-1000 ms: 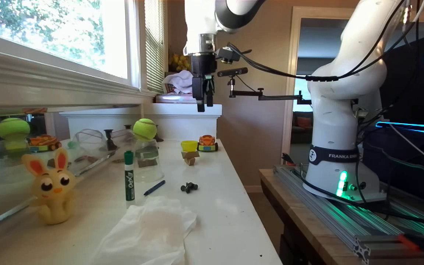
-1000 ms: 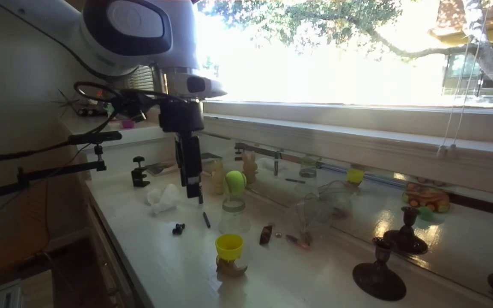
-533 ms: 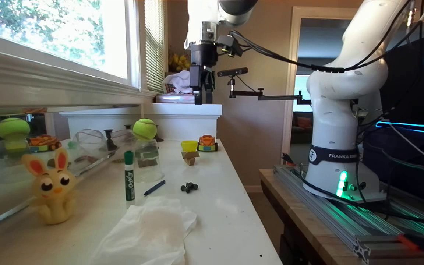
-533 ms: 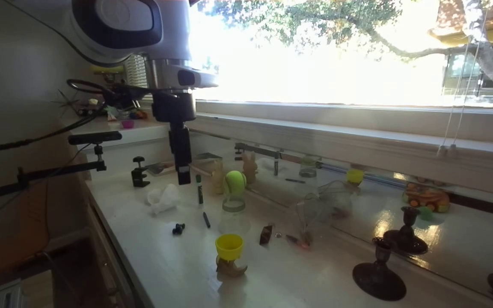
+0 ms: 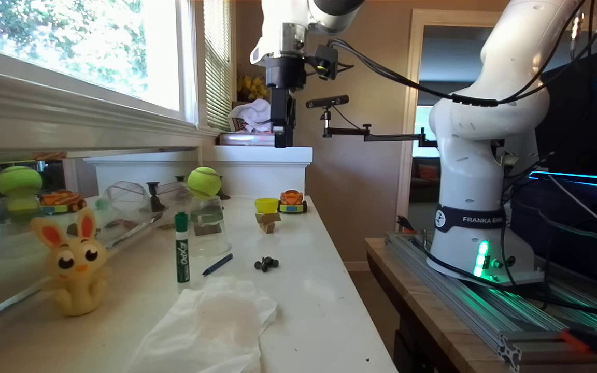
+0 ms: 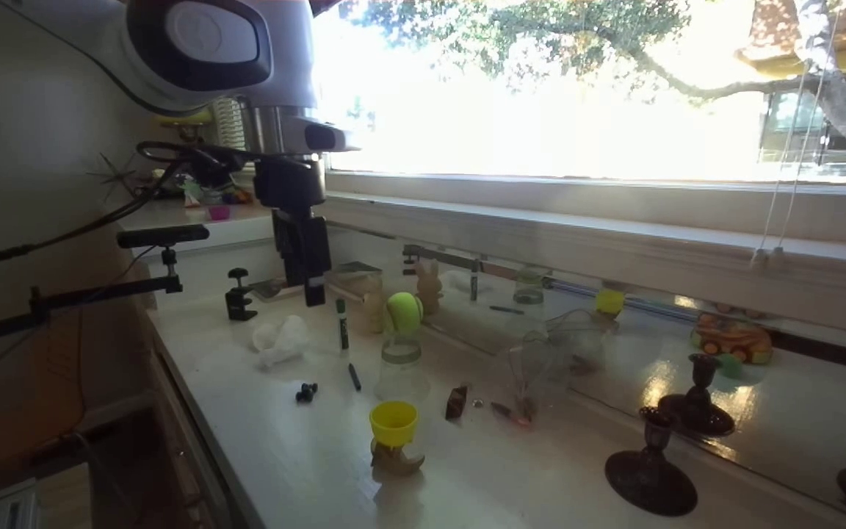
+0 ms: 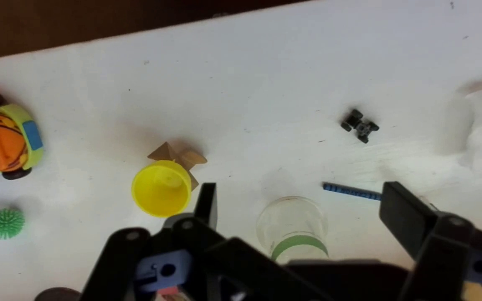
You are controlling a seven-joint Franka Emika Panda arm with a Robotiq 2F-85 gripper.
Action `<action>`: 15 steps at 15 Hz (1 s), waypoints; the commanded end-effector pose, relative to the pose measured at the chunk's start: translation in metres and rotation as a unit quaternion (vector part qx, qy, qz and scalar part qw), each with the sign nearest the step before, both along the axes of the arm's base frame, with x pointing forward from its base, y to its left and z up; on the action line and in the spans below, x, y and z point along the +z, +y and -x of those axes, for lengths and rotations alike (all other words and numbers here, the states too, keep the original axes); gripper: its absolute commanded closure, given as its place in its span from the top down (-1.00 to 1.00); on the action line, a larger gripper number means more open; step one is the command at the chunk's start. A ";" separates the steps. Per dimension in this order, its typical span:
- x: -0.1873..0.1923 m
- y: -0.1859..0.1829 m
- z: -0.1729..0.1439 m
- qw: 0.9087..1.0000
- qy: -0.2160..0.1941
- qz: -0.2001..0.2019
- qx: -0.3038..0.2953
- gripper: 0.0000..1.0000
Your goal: Alternate the position of the two wooden blocks then stack the yellow bowl on them
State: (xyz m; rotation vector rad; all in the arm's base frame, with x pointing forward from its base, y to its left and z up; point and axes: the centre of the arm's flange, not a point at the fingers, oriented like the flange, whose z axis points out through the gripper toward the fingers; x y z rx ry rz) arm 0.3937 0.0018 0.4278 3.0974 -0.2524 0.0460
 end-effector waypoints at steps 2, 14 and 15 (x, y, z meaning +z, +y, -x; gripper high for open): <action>0.000 0.023 0.003 0.998 0.012 -0.040 0.037 1.00; -0.004 0.034 0.008 0.997 0.038 -0.032 0.061 1.00; -0.004 0.035 0.008 0.997 0.037 -0.032 0.065 1.00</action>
